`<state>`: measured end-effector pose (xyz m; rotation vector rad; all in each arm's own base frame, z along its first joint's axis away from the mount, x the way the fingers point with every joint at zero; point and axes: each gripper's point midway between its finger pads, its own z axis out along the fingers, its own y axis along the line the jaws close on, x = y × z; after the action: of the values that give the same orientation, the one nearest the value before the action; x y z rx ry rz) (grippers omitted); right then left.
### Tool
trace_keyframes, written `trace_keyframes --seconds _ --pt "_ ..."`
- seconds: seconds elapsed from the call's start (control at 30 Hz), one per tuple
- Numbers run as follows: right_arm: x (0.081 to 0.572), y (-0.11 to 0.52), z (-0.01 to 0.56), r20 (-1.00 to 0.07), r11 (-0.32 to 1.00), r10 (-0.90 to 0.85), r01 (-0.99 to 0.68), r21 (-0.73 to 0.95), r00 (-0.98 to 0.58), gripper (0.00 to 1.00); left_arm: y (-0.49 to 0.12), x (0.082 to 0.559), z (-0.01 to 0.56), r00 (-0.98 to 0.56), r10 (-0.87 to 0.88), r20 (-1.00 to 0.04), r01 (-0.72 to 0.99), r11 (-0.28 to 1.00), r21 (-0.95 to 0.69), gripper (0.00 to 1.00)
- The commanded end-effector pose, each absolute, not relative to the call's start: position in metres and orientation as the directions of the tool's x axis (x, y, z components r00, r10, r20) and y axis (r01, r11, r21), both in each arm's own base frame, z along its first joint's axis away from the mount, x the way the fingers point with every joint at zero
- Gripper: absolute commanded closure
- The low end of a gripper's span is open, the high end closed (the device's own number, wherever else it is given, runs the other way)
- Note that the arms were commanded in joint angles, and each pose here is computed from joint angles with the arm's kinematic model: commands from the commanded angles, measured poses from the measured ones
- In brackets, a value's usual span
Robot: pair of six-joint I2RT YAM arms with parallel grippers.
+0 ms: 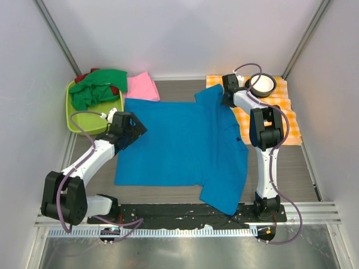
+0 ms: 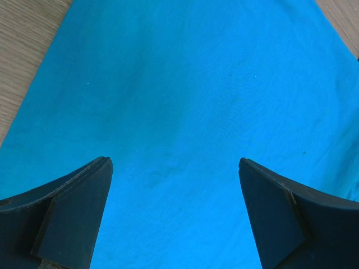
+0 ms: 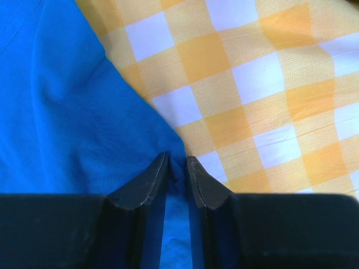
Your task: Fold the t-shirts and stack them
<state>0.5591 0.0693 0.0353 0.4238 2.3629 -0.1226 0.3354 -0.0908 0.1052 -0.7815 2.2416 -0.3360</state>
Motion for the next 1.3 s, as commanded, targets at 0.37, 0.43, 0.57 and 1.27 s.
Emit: trace_keyframes --seconds 0.37,0.43,0.57,1.27 --pt "0.551 0.032 0.068 -0.757 0.88 0.241 0.466 -0.094 -0.607 0.92 -0.094 0.344 0.118 -0.524 -0.633 -0.569 -0.403 0.774 -0.489 0.0" --pt "0.549 0.031 0.069 -0.755 0.876 0.241 0.472 -0.1 -0.609 0.79 -0.095 0.344 0.117 -0.525 -0.635 -0.566 -0.403 0.772 -0.492 0.0" --pt "0.541 0.027 0.079 -0.763 0.859 0.252 0.501 -0.106 -0.595 0.37 -0.095 0.341 0.119 -0.527 -0.638 -0.562 -0.402 0.77 -0.496 0.0" --pt "0.243 0.142 0.12 -0.702 0.969 0.242 0.202 0.141 -0.67 0.14 -0.061 0.23 0.079 -0.702 -0.573 -0.424 -0.527 0.817 -0.233 0.0"
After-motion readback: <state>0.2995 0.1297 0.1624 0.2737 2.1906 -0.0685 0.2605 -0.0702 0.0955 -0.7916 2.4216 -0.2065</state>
